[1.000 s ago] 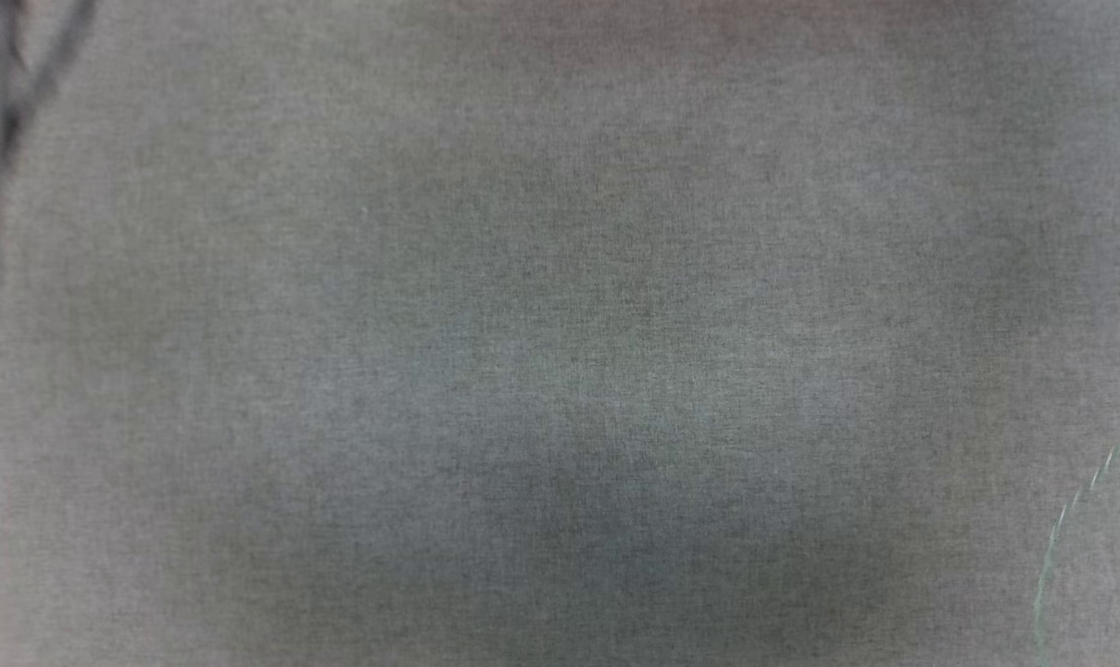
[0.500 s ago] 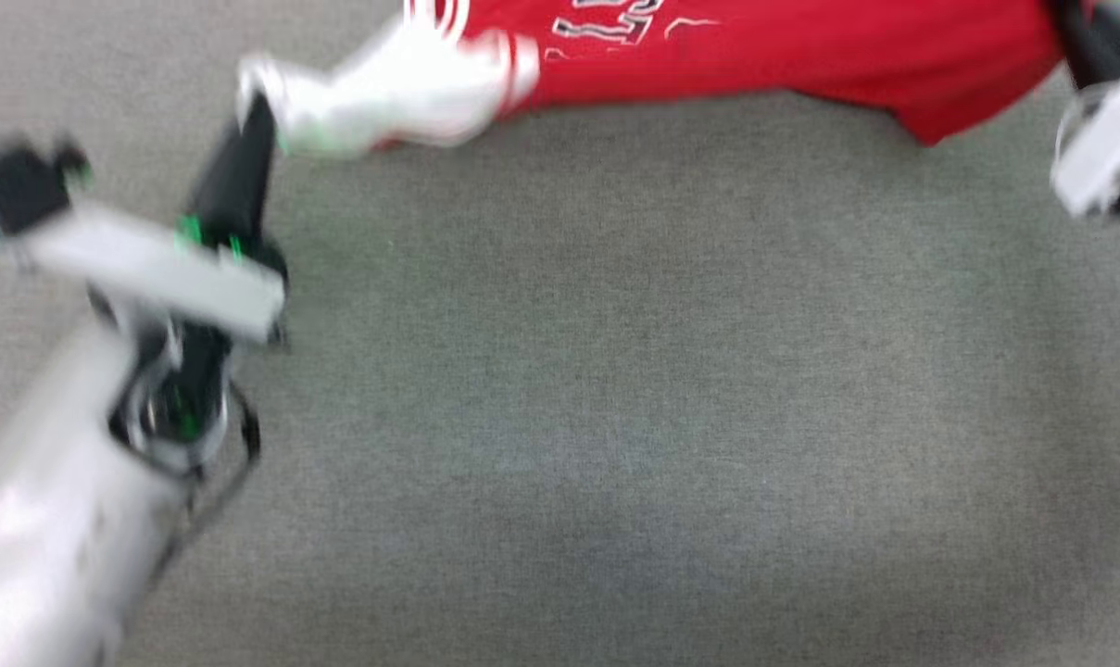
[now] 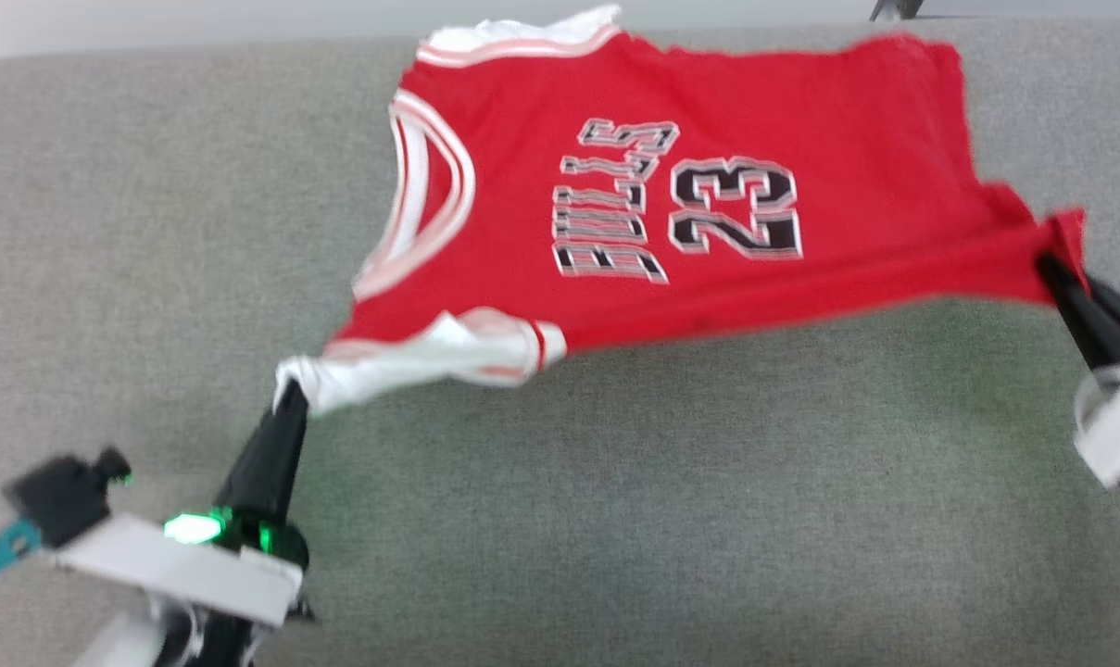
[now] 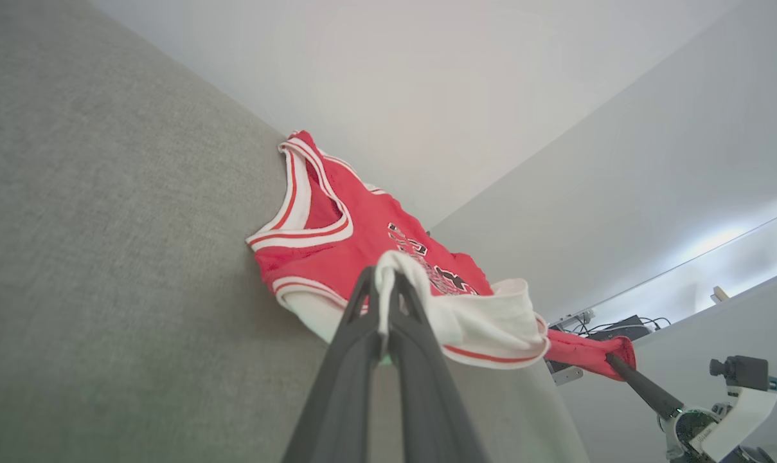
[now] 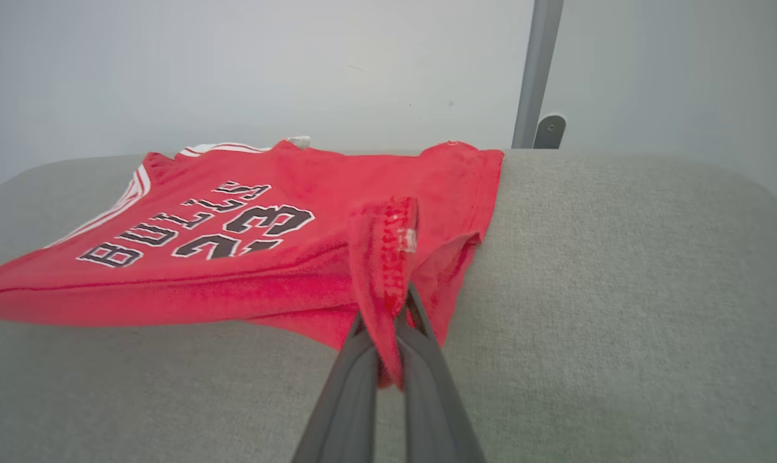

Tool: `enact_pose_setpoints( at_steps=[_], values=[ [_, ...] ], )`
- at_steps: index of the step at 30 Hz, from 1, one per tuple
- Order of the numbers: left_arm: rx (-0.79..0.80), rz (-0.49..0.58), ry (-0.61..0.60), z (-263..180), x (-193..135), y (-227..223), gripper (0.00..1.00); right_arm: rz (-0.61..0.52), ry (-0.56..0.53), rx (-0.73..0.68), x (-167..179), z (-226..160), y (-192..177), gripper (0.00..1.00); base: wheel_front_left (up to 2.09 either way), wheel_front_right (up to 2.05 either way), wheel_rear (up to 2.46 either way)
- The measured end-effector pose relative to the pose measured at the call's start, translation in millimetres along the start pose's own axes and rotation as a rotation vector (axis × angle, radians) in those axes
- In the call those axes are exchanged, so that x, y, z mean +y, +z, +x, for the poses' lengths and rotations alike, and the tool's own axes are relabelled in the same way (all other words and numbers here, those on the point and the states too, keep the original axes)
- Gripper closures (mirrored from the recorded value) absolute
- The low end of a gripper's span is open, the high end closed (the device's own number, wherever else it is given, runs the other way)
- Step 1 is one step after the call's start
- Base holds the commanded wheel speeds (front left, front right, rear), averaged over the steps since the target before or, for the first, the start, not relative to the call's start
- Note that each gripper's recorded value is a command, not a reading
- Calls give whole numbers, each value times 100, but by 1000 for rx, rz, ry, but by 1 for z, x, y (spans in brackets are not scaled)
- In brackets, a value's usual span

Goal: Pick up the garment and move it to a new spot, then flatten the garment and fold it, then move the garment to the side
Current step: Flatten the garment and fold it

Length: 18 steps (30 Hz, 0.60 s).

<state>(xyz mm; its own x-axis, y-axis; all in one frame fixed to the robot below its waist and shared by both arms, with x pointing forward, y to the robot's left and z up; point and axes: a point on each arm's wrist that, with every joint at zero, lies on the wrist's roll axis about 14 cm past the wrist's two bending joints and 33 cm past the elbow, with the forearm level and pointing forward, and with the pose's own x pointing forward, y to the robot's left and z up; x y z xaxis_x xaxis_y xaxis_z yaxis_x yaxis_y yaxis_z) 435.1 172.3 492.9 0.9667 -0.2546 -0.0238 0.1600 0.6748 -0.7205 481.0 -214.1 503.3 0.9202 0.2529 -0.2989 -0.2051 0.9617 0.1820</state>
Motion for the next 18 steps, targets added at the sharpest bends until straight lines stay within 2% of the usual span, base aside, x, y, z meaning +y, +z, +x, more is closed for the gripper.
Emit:
enact_pose_setpoints(
  at_steps=[7, 13, 18],
  values=[
    [-12, -12, 46, -36, -9, -1, 100, 35, -43, 66, 2, -41, -28, 100, 0, 0, 0],
    [36, -28, 98, -61, -12, -15, 100, 49, -90, 80, -2, -70, -33, 100, 0, 0, 0],
    [47, -26, 86, -63, -18, -16, 100, 50, -99, 90, 0, -76, -33, 100, 0, 0, 0]
  ],
)
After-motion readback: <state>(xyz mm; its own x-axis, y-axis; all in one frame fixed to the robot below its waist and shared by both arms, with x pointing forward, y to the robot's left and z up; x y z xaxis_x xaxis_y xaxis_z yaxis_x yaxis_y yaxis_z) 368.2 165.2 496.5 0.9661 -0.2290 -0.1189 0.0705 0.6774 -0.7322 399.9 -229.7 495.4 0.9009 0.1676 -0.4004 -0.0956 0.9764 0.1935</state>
